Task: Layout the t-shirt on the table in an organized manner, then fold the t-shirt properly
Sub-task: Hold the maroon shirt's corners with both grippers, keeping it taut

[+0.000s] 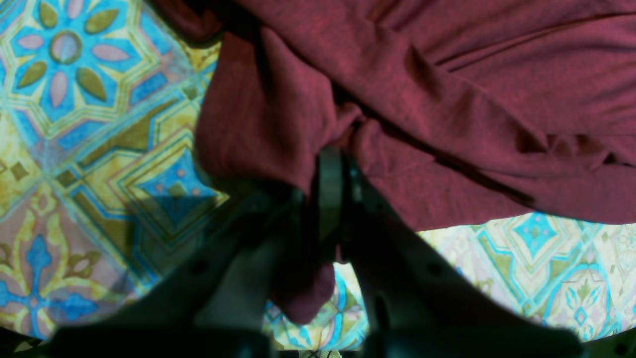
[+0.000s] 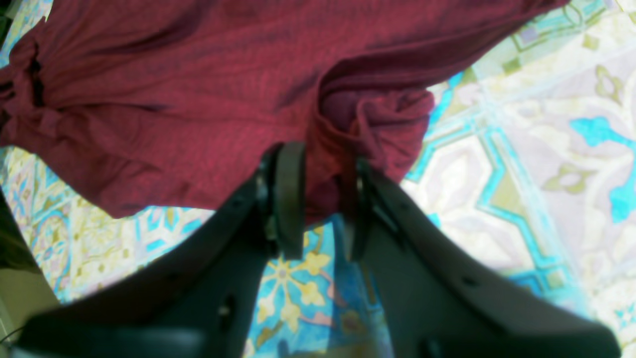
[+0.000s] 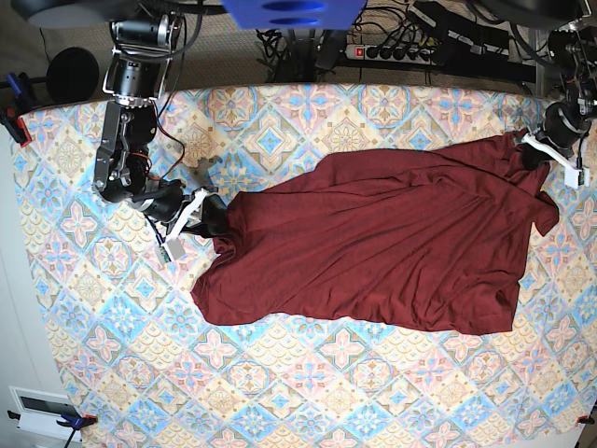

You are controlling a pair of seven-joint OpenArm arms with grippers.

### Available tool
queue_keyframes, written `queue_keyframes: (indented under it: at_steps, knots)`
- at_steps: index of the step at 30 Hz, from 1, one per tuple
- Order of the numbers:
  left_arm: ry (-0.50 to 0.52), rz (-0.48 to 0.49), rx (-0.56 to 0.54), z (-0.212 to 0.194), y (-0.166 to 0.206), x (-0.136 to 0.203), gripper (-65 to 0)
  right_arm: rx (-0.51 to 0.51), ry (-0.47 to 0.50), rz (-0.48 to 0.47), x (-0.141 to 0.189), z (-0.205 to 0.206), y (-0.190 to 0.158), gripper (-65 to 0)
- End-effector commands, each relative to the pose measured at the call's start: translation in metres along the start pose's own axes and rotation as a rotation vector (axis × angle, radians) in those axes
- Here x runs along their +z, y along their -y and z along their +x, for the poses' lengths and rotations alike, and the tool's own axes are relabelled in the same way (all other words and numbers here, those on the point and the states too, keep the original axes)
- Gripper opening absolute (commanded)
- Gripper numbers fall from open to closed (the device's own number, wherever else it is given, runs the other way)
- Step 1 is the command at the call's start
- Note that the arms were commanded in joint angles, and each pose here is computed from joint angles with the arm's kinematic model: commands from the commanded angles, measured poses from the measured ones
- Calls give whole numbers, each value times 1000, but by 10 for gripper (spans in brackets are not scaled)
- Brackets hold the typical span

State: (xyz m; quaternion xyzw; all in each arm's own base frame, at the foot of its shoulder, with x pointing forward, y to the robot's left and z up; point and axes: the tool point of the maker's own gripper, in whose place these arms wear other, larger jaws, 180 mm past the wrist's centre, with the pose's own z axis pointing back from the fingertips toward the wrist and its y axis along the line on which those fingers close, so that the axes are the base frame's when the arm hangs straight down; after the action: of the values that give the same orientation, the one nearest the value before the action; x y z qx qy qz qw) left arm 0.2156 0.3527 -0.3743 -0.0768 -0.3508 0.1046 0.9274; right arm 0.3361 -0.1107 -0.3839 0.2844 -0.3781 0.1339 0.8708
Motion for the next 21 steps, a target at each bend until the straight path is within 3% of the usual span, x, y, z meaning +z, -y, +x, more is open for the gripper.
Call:
queue_keyframes:
  at_steps: [1, 5, 8, 11, 21]
  knots:
    - [43, 4, -23, 18, -3, 6, -650, 19, 59, 9, 3, 21, 0, -505]
    - [43, 3, -24, 18, -3, 6, -650, -25, 37, 14, -2, 8, 5, -417]
    - [43, 3, -24, 18, -3, 6, -650, -11, 84, 19, -5, 26, 5, -381]
    - [43, 3, -24, 18, -3, 6, -650, -12, 99, 23, -9, 38, 8, -384]
    - [43, 3, -24, 18, -3, 6, -650, -88, 61, 28, -20, 14, 15, -385]
